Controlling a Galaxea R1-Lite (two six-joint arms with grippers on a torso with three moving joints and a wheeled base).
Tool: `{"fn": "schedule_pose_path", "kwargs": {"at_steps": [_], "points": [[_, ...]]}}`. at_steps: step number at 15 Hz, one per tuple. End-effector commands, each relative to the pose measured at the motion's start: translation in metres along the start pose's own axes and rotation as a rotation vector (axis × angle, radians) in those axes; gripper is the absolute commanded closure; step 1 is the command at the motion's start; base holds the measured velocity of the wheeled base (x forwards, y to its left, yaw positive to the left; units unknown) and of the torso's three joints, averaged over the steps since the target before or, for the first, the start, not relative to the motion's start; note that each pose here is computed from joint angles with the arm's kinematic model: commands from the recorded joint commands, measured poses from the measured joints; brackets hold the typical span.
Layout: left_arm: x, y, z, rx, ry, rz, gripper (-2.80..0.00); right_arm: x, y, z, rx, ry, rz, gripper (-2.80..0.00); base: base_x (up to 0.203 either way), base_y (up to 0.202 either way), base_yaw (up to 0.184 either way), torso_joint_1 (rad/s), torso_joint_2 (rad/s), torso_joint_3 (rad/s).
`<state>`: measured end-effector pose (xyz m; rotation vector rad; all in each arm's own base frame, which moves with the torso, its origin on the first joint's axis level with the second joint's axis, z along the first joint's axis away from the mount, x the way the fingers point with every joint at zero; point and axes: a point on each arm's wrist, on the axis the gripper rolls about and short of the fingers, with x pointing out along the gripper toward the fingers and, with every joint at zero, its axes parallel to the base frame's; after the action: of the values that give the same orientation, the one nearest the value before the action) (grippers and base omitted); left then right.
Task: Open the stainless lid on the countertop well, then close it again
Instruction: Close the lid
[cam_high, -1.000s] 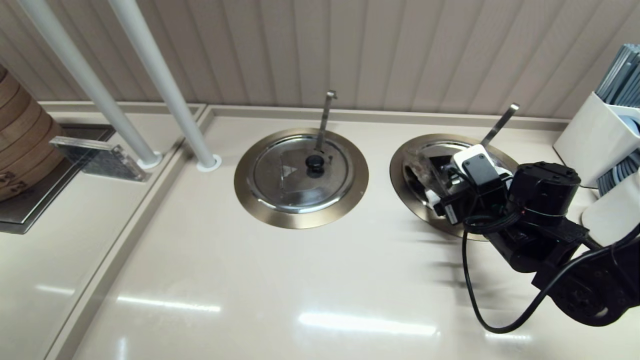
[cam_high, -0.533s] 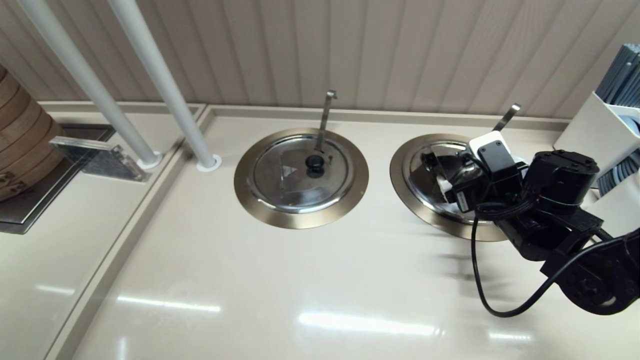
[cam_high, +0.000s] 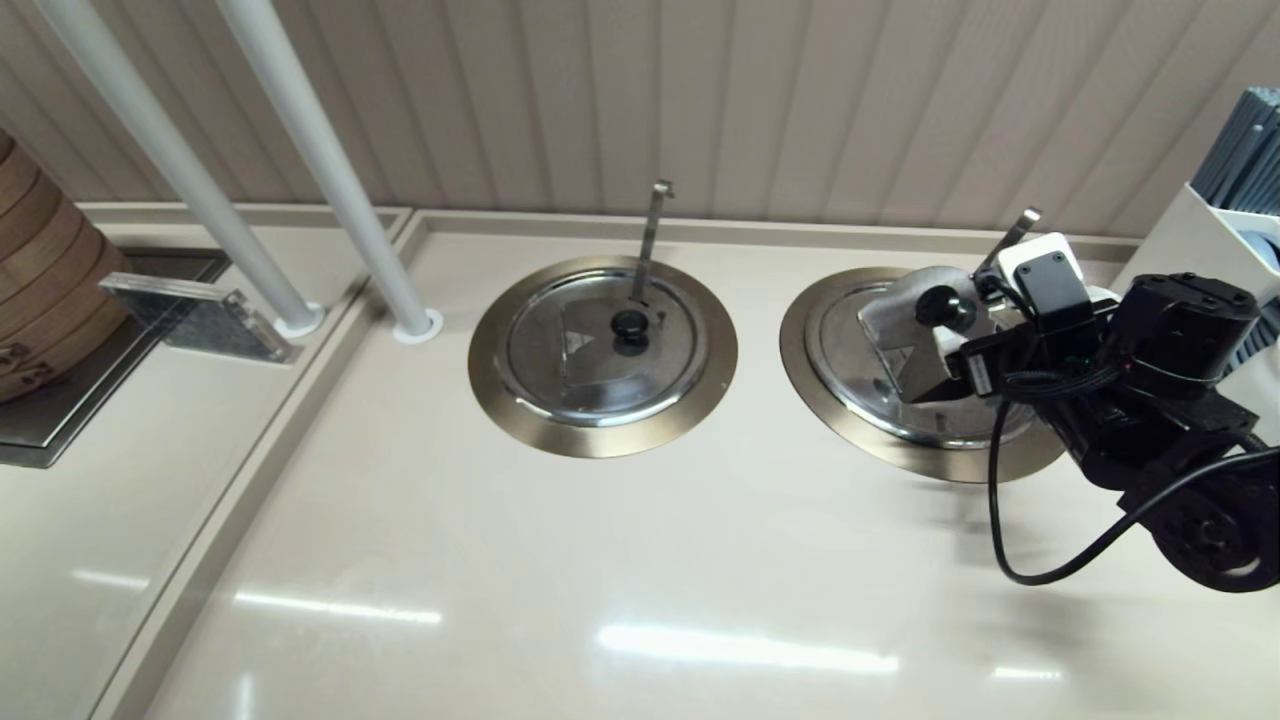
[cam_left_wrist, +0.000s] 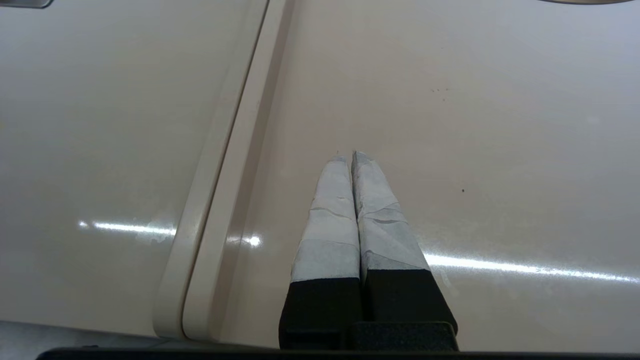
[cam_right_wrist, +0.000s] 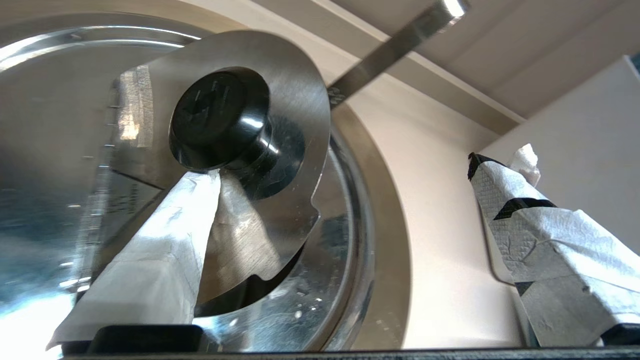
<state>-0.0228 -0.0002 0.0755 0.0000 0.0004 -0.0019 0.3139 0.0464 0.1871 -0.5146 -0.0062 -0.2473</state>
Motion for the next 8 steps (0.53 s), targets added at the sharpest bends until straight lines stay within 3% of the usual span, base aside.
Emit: {"fn": "schedule_pose_path", "kwargs": {"at_steps": [1, 8], "points": [[0.0001, 0.0000, 0.0000, 0.000, 0.001, 0.000, 0.00, 0.0042, -0.0138, 0.0020, 0.007, -0.011, -0.051, -2.80, 0.000, 0.000, 0.000, 0.000, 0.00, 0.000], [0.0001, 0.0000, 0.0000, 0.000, 0.001, 0.000, 0.00, 0.0014, -0.0186, 0.0069, 0.016, -0.029, -0.055, -2.80, 0.000, 0.000, 0.000, 0.000, 0.00, 0.000]]}}
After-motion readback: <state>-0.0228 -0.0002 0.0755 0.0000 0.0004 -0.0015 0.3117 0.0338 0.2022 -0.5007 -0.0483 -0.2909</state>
